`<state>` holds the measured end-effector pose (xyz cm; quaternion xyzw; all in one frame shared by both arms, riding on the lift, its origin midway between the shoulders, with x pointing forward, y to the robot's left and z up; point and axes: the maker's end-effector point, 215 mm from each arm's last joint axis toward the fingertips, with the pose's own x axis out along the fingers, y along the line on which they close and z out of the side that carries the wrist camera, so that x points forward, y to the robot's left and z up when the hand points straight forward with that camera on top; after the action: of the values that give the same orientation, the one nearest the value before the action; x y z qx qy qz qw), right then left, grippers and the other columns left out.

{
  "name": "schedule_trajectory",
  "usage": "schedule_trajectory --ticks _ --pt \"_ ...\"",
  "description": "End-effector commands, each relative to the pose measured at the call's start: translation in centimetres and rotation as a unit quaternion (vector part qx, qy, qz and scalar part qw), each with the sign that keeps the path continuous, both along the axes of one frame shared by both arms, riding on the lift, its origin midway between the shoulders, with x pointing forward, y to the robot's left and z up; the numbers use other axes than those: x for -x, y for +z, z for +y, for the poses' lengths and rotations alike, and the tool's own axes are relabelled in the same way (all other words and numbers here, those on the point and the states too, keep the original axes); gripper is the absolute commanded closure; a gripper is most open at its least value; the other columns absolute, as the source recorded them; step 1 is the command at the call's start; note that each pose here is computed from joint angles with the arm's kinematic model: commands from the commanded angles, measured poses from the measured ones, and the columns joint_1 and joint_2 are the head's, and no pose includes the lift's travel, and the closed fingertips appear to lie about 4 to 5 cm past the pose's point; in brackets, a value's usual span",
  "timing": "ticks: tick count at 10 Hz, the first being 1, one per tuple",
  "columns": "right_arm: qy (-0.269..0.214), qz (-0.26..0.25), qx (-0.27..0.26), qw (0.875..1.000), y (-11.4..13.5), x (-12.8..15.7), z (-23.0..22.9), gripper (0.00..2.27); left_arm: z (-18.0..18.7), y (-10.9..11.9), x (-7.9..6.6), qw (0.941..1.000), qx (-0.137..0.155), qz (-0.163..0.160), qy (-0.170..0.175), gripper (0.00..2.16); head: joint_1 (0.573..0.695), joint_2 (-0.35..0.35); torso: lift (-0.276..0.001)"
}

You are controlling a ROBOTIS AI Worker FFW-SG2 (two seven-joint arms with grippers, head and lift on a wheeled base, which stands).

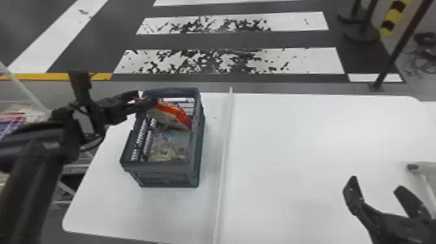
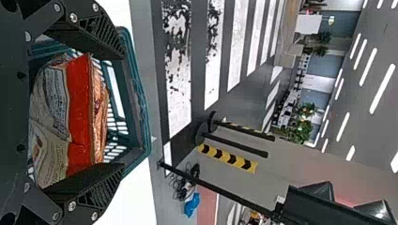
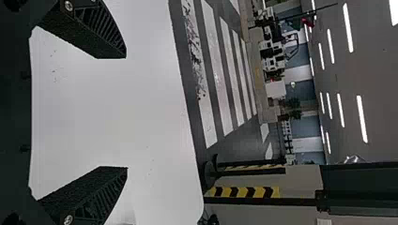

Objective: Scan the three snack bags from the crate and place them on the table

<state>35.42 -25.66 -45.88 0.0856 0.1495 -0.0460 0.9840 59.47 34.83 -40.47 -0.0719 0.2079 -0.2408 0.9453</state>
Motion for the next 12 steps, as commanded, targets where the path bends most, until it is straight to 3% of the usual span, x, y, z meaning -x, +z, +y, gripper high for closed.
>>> schedule_trajectory --ticks 1,5,6,7,8,10,12 --pt "-0.001 0.000 -0.003 1.000 0.1 0.1 -0.1 0.08 -1.4 0.0 1.4 0.9997 0.001 0.024 -0.010 0.20 0.695 0.109 -0.036" --pt "0.000 -0.015 -0.023 1.000 2.0 0.0 0.3 0.08 -2.0 -1.8 9.1 0.9927 0.002 0.121 -0.002 0.20 0.695 0.083 -0.036" --pt "0.004 -0.016 -0.028 0.999 2.3 0.0 0.4 0.08 -1.5 -2.3 11.0 0.9915 -0.002 0.130 0.002 0.20 0.695 0.089 -0.036" --pt "0.005 -0.023 -0.036 0.999 3.0 -0.2 0.3 0.08 -1.3 -3.3 13.1 0.9869 -0.001 0.161 0.008 0.20 0.695 0.101 -0.036" --pt "0.008 -0.027 -0.038 0.999 3.5 -0.1 0.3 0.08 -0.7 -3.3 14.4 0.9866 -0.001 0.162 0.014 0.20 0.695 0.109 -0.036" --pt "0.014 -0.032 -0.042 0.999 4.4 0.1 0.3 0.08 -0.1 -2.6 15.3 0.9822 0.010 0.185 0.032 0.14 0.695 0.124 -0.036" --pt "0.017 -0.024 -0.041 0.999 4.1 0.3 -0.1 0.08 -1.0 -2.1 14.6 0.9753 0.006 0.214 0.052 0.13 0.695 0.140 -0.036"
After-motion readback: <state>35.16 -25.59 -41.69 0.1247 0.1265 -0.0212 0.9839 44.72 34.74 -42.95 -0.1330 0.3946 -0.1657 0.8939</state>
